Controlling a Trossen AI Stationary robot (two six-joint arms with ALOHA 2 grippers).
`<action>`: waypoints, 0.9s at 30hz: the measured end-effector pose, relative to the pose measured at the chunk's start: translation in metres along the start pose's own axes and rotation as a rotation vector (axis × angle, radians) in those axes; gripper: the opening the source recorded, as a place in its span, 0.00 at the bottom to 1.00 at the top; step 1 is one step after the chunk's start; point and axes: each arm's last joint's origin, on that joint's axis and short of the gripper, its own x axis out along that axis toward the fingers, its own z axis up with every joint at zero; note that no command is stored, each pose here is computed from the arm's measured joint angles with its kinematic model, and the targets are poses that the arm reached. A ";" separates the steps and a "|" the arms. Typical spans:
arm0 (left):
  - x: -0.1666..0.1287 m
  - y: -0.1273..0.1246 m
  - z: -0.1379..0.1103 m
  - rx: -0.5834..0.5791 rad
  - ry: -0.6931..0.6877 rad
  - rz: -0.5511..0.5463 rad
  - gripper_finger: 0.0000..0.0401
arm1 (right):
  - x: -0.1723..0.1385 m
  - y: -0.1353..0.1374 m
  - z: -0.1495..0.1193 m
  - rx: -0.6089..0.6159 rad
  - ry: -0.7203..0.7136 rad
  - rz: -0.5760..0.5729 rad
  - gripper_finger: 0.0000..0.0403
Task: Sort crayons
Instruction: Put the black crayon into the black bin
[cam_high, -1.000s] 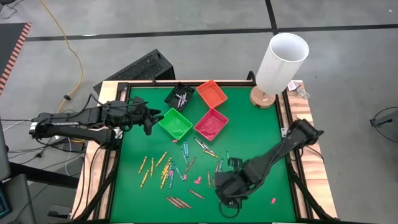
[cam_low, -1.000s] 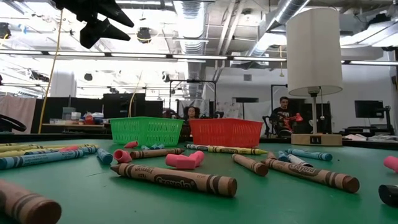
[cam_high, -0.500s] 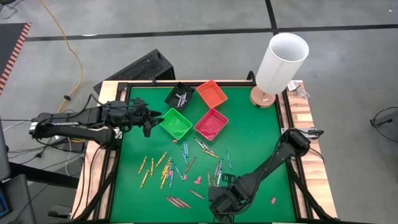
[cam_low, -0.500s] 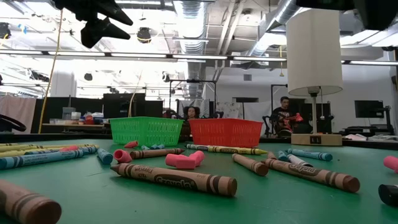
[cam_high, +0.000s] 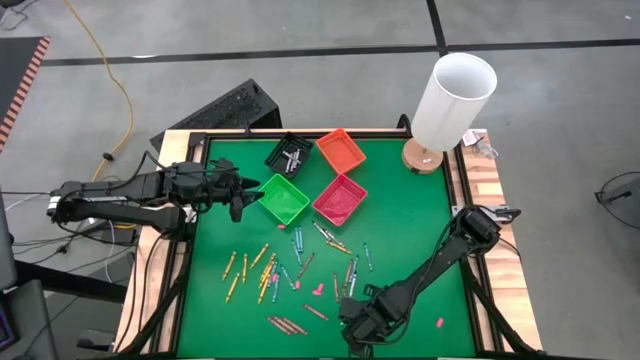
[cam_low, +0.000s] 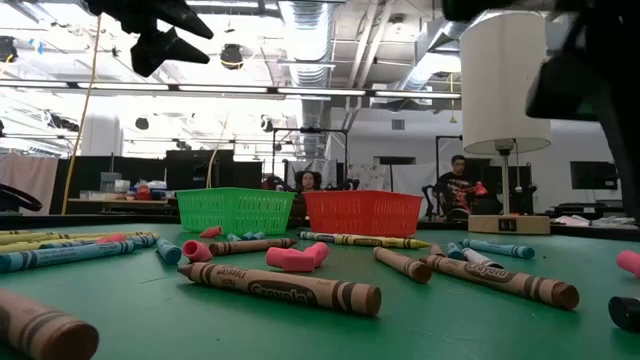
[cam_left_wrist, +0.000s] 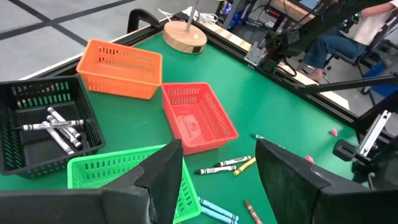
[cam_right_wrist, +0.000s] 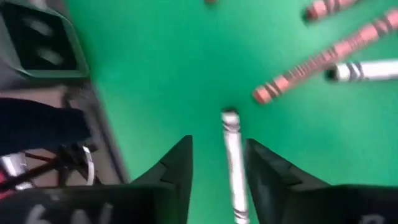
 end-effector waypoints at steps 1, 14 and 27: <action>0.000 0.000 0.000 -0.002 0.000 0.000 0.49 | 0.001 -0.001 -0.002 -0.014 0.009 -0.013 0.38; 0.000 0.002 0.001 -0.020 -0.027 0.054 0.51 | 0.009 -0.002 -0.016 -0.239 0.015 -0.028 0.50; 0.000 0.002 0.000 -0.029 -0.016 0.058 0.51 | 0.028 -0.020 -0.020 -0.134 0.033 -0.008 0.37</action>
